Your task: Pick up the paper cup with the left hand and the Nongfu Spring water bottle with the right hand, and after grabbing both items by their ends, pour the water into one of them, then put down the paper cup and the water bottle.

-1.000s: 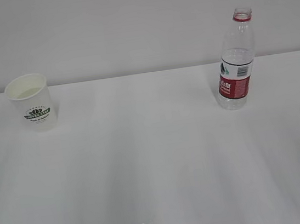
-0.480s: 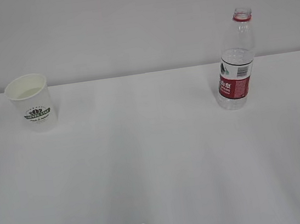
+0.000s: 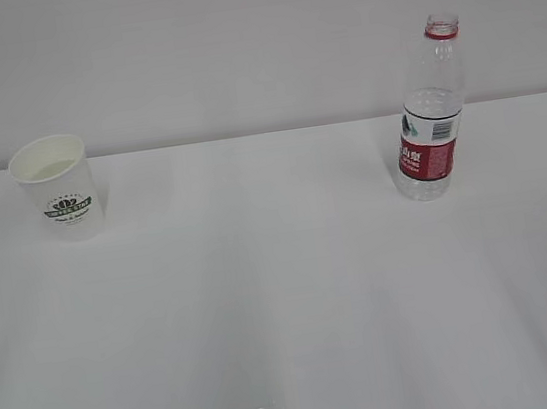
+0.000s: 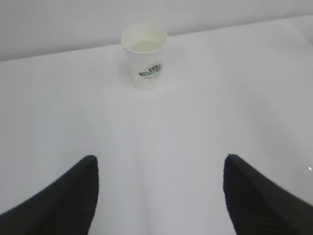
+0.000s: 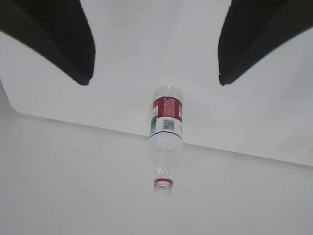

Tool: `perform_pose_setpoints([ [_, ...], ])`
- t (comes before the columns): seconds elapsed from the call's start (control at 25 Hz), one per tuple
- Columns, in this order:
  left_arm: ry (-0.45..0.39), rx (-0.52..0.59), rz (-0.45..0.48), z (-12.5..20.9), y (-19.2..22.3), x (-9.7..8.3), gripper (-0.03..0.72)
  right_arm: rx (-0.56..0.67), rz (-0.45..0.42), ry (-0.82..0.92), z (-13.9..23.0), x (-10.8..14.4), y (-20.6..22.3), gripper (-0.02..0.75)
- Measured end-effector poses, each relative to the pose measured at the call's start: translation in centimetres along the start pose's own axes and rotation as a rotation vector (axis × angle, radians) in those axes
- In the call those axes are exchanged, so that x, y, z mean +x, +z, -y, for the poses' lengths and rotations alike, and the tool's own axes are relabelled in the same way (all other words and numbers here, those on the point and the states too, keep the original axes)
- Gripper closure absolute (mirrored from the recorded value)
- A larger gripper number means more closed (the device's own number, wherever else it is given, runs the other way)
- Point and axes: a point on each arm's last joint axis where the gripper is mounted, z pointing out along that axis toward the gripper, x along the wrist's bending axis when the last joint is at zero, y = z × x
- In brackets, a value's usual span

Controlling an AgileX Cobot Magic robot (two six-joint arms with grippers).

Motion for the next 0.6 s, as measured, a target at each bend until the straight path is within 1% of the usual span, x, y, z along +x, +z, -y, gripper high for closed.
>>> perform_pose_setpoints([
  [0.12, 0.005, 0.034, 0.048, 0.3, 0.0, -0.4, 0.118, 0.017, 0.006, -0.003, 0.1, -0.1, -0.8, 0.149],
  [0.32, 0.003, 0.068, 0.078, 0.8, -0.3, -0.7, 0.124, 0.021, 0.012, -0.002, 0.7, -0.1, -1.9, 0.149],
  [0.44, 0.006, 0.068, 0.093, 1.4, -1.1, -1.0, 0.128, 0.019, 0.015, 0.001, 1.2, -0.2, -2.7, 0.149],
  [0.6, 0.018, 0.032, 0.095, 2.2, -2.4, -1.2, 0.129, 0.04, 0.013, 0.008, 1.8, -0.1, -3.4, 0.15],
])
